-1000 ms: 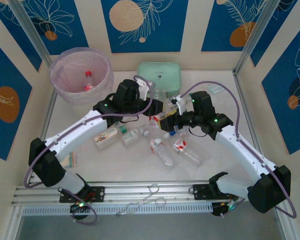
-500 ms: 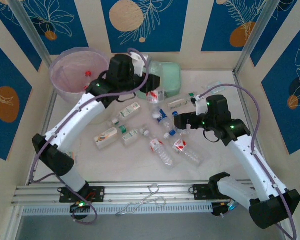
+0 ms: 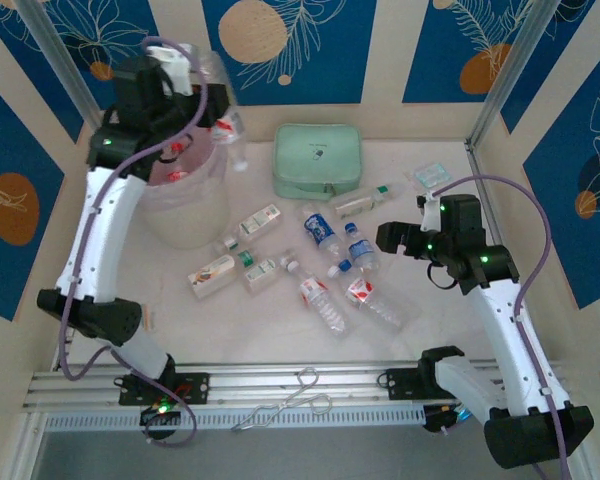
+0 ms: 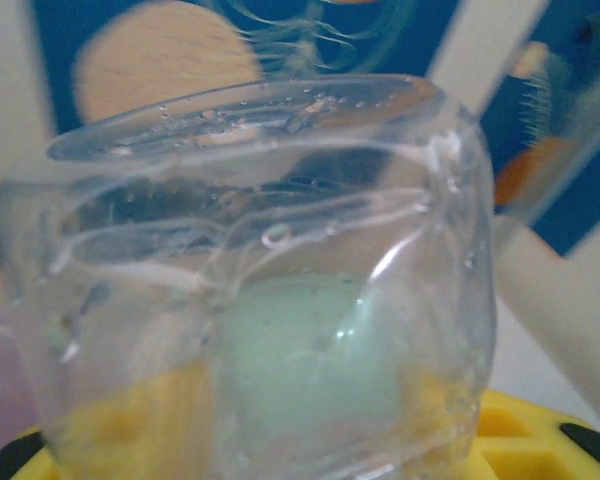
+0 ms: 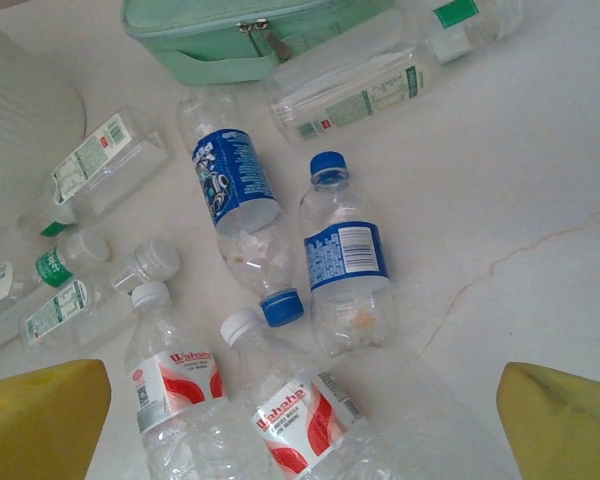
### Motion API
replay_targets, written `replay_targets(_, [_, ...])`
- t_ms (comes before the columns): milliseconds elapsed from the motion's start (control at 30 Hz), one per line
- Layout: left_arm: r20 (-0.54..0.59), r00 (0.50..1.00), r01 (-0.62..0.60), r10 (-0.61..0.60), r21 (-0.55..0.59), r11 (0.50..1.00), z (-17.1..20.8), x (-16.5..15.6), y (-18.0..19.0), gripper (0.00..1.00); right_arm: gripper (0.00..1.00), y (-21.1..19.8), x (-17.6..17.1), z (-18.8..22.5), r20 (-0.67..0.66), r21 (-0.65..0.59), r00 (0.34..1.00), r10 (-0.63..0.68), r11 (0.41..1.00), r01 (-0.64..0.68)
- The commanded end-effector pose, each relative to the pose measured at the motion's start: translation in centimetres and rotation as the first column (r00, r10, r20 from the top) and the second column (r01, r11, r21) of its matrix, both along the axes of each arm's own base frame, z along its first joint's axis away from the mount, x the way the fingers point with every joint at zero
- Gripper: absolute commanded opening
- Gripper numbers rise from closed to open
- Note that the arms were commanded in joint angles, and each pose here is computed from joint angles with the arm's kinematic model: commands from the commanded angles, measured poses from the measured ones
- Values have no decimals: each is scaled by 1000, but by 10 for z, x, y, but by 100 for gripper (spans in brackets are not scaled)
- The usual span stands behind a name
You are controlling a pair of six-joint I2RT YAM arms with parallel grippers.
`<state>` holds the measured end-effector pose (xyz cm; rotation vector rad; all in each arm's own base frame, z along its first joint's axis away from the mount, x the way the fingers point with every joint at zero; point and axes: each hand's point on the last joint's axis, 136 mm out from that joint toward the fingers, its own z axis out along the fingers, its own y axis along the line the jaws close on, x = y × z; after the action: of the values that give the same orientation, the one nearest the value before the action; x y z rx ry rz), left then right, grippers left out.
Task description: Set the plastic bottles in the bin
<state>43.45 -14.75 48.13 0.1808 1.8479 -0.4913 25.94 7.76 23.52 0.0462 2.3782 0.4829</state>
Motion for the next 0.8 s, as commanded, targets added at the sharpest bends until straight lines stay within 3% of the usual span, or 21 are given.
replay_targets(0, [82,989,-129,125,44,991,33,-18,52,13,99,3,-5,0,-28,41,1000,1,999,1])
replay_targets(133, [87,956,-285,281,41,958,33,-9,106,0,99,8,-2,1,-43,80,999,-3,997,7])
replay_targets(367, [43,906,-422,421,169,891,-2,18,147,0,99,11,0,2,-58,106,998,-6,994,12])
replay_targets(633, [-181,903,-288,388,415,863,-103,56,150,0,99,10,-2,7,-61,95,998,-5,995,11])
replay_targets(767, [-289,890,-184,352,478,859,-147,65,147,0,99,10,-5,13,-57,87,998,1,996,4])
